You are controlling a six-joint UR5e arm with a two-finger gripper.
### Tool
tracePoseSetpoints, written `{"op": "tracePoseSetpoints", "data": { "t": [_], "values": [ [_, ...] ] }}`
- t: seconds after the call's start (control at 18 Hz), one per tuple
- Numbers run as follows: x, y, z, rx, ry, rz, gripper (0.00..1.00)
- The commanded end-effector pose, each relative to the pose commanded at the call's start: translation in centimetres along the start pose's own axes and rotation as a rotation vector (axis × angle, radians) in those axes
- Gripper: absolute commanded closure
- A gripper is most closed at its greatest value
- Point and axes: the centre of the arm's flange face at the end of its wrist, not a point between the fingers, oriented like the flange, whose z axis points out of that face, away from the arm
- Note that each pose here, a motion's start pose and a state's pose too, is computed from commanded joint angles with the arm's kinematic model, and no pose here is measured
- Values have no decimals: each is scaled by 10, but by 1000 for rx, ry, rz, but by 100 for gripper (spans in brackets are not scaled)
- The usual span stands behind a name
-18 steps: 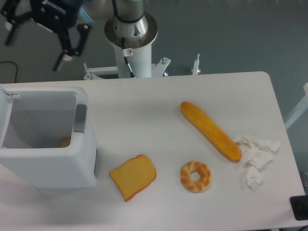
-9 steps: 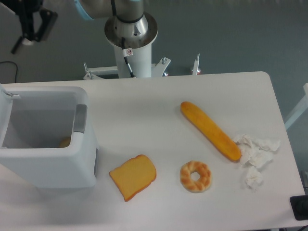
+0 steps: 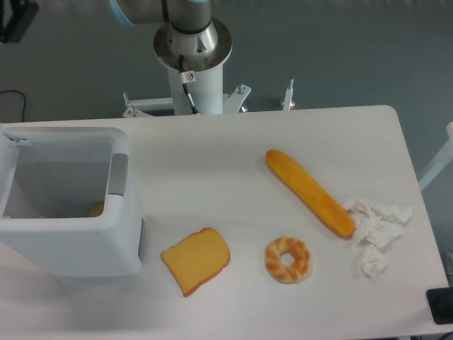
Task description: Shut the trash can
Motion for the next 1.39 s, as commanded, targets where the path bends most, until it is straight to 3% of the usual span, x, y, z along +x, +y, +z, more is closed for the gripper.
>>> {"op": "tracePoseSetpoints", "data": {
  "t": [0.33, 0.83, 1.39],
  "values": [
    [12, 2, 13, -4, 67, 19, 0],
    [15, 12, 63, -72, 162, 7, 0],
    [15, 16, 94, -106, 204, 17, 0]
  ]
}}
